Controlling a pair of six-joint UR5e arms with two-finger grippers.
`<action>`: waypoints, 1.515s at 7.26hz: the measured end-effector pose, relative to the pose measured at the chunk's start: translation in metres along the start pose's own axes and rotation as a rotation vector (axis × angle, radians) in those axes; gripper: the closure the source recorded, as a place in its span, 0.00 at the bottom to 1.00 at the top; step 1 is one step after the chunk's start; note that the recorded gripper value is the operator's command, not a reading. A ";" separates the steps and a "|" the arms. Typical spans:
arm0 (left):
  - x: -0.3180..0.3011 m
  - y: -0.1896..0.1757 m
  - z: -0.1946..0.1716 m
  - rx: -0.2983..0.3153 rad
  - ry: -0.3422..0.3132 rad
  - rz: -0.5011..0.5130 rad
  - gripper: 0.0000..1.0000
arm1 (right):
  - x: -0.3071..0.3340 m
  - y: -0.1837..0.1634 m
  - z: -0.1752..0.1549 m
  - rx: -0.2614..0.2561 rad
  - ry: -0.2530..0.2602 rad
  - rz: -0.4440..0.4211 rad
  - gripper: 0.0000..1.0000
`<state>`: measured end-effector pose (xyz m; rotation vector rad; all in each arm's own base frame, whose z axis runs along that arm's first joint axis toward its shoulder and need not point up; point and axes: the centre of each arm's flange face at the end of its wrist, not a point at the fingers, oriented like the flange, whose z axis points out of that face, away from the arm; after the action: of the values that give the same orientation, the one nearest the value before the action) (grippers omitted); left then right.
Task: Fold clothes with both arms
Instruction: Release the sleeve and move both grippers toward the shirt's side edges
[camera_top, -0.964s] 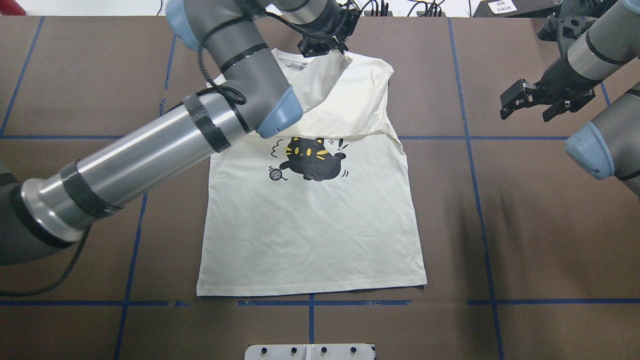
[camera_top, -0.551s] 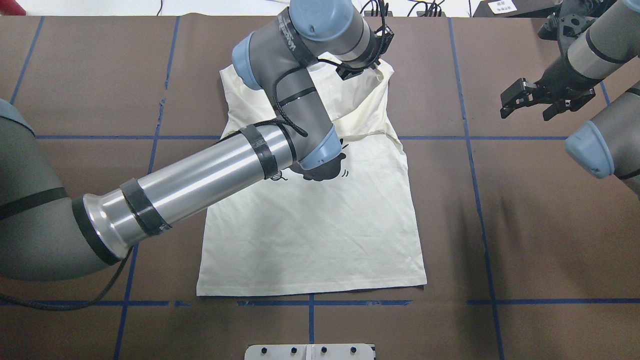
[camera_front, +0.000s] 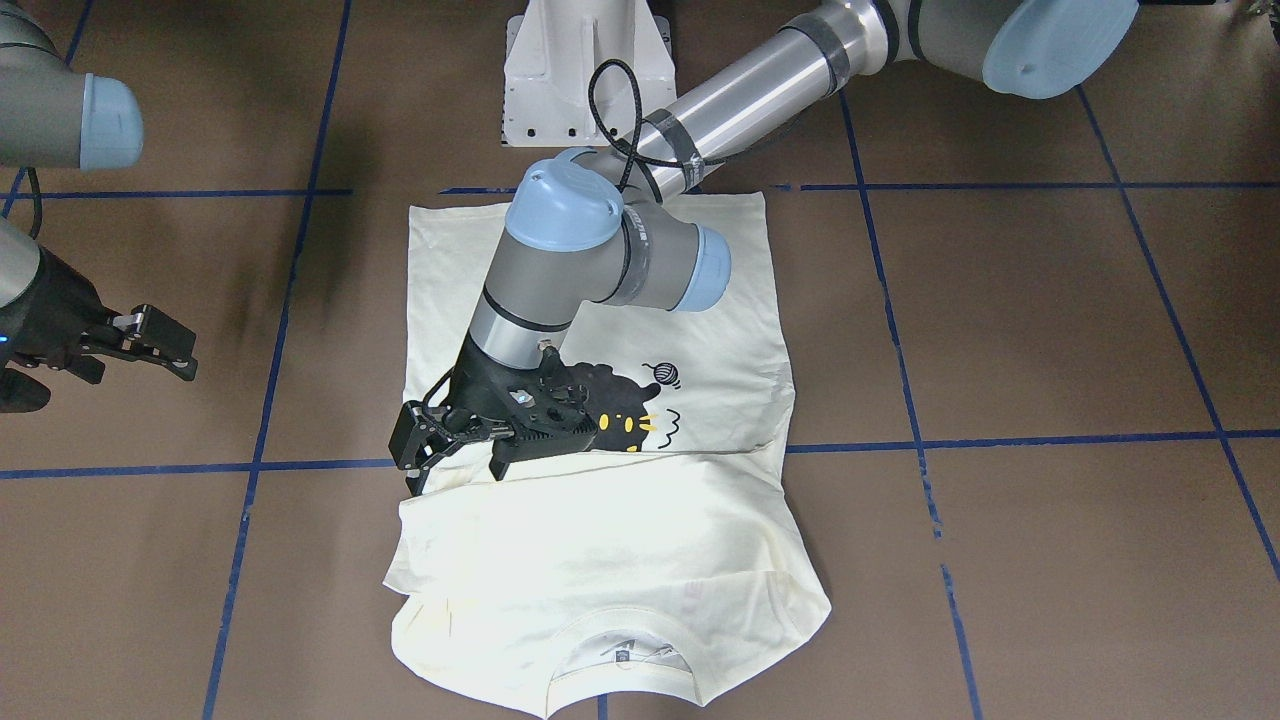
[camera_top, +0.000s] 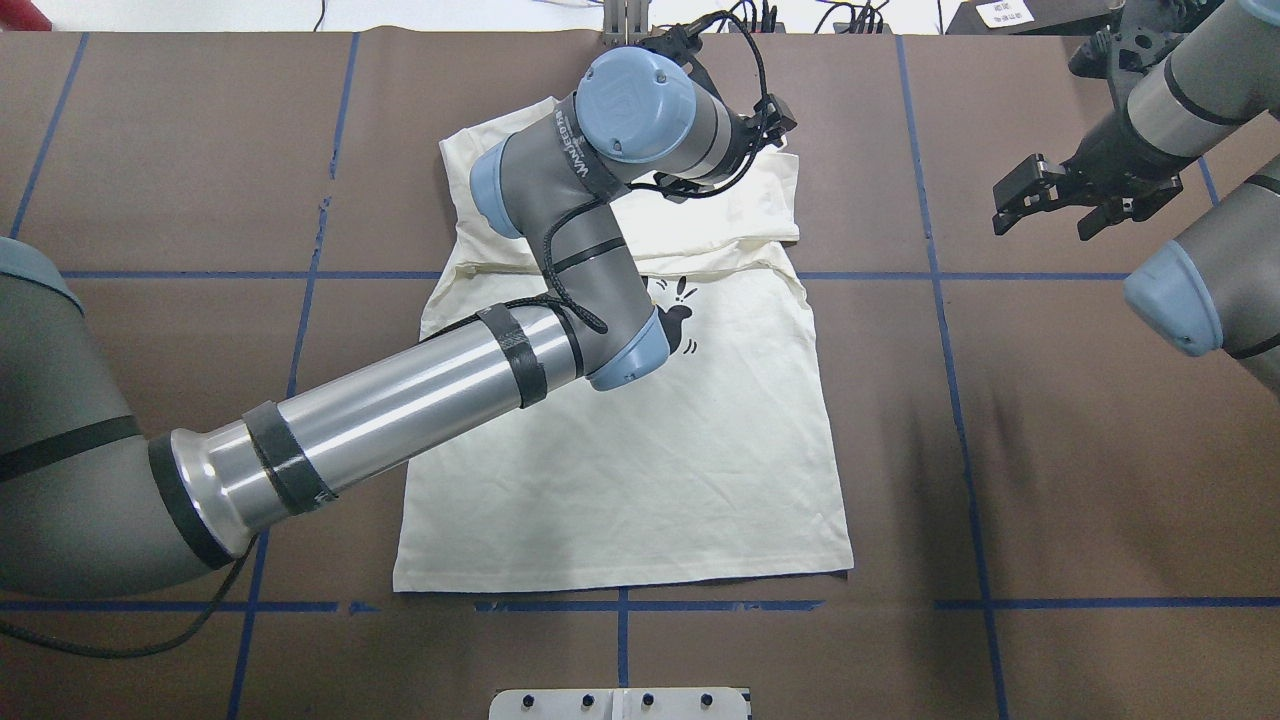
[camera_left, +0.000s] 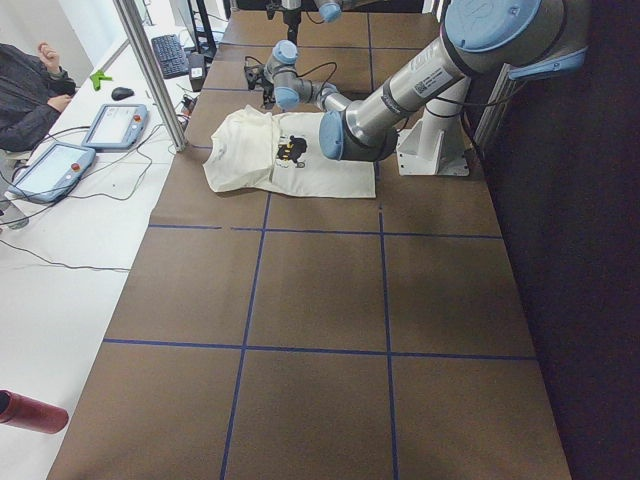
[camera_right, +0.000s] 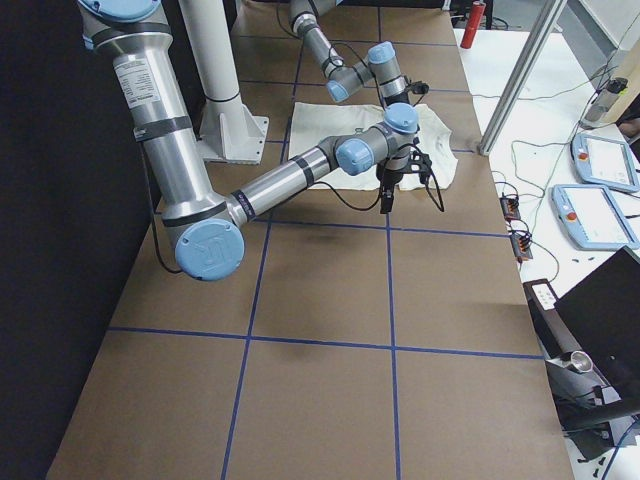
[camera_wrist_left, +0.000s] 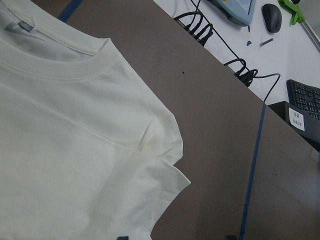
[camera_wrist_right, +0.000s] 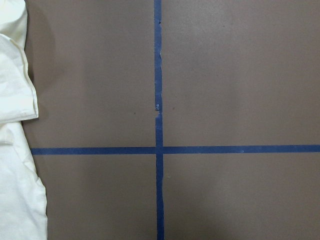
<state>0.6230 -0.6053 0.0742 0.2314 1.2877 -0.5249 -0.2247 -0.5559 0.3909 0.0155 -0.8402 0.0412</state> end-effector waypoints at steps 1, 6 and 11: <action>-0.027 -0.009 -0.010 -0.023 -0.033 0.052 0.00 | -0.012 0.006 0.005 -0.007 -0.003 0.002 0.00; -0.193 -0.052 -0.167 -0.110 -0.267 0.378 0.00 | -0.154 0.146 0.071 0.025 0.021 0.123 0.00; -0.211 -0.072 -0.266 -0.079 -0.302 0.509 0.00 | -0.178 0.308 0.166 0.015 0.035 0.210 0.02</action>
<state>0.3231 -0.4970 0.2109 0.3841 0.9070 -0.0676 -0.4796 -0.2588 0.3682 -0.0591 -0.8041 0.2445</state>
